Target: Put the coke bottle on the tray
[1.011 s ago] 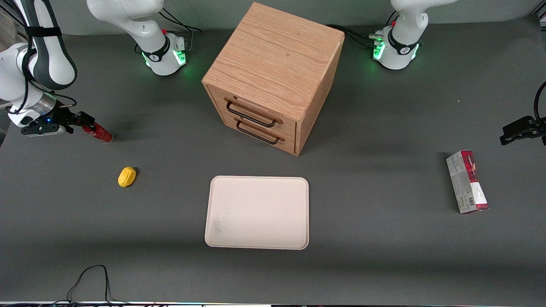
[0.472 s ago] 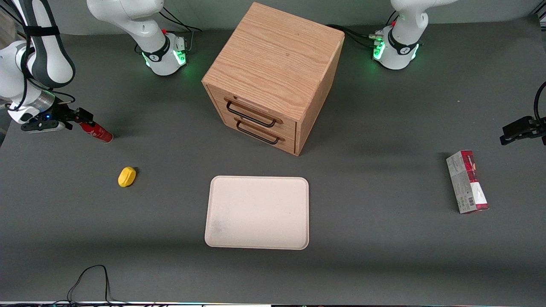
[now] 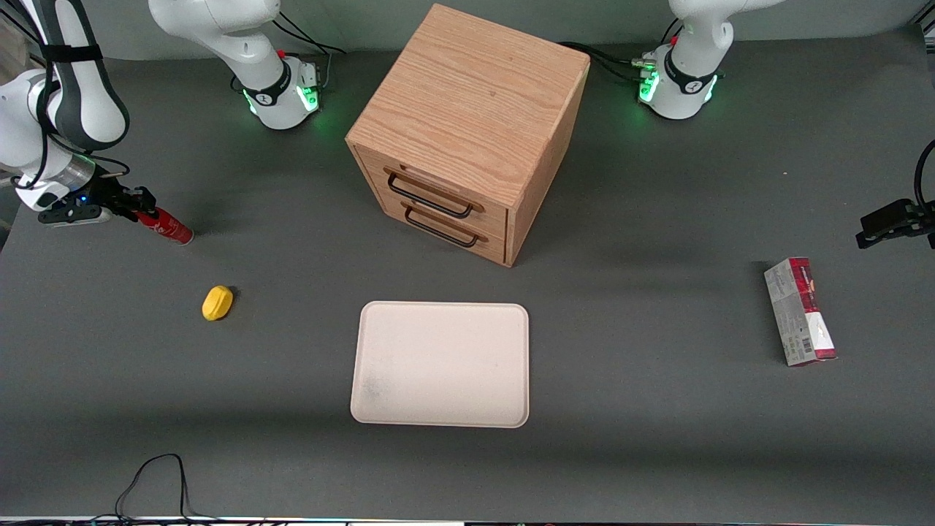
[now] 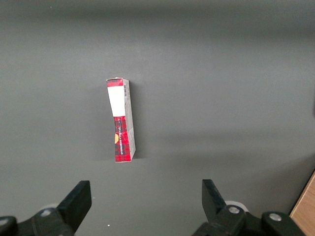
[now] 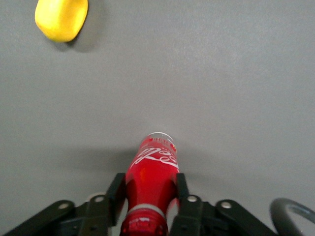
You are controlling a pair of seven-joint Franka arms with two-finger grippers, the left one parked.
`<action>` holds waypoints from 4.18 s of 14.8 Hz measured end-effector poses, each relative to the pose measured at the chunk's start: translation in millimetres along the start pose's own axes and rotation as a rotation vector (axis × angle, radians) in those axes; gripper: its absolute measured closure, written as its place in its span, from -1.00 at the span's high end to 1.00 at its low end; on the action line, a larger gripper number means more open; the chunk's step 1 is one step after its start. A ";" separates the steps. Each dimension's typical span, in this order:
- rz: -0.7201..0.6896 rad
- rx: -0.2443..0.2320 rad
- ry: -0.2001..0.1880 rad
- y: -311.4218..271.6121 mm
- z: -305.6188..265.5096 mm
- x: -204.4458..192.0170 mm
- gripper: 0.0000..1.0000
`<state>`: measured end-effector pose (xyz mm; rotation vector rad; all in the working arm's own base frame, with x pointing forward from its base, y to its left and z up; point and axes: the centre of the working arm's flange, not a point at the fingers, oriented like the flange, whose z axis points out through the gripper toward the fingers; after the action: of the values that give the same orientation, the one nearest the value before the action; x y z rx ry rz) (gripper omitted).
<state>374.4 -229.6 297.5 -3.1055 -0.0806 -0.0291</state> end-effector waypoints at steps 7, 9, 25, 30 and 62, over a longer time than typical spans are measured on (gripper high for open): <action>0.037 0.017 -0.044 6.3 -24.6 15.5 -0.12; 0.052 0.006 -0.058 2.5 -55.4 41.2 -0.12; 0.284 -0.046 0.034 -319.4 -242.8 313.3 -0.12; 0.269 0.029 0.100 -424.7 -183.2 365.5 -0.12; 0.053 -0.080 0.012 -322.8 -216.7 317.8 1.00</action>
<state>671.0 101.2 531.4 -3.1857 0.0034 -0.0513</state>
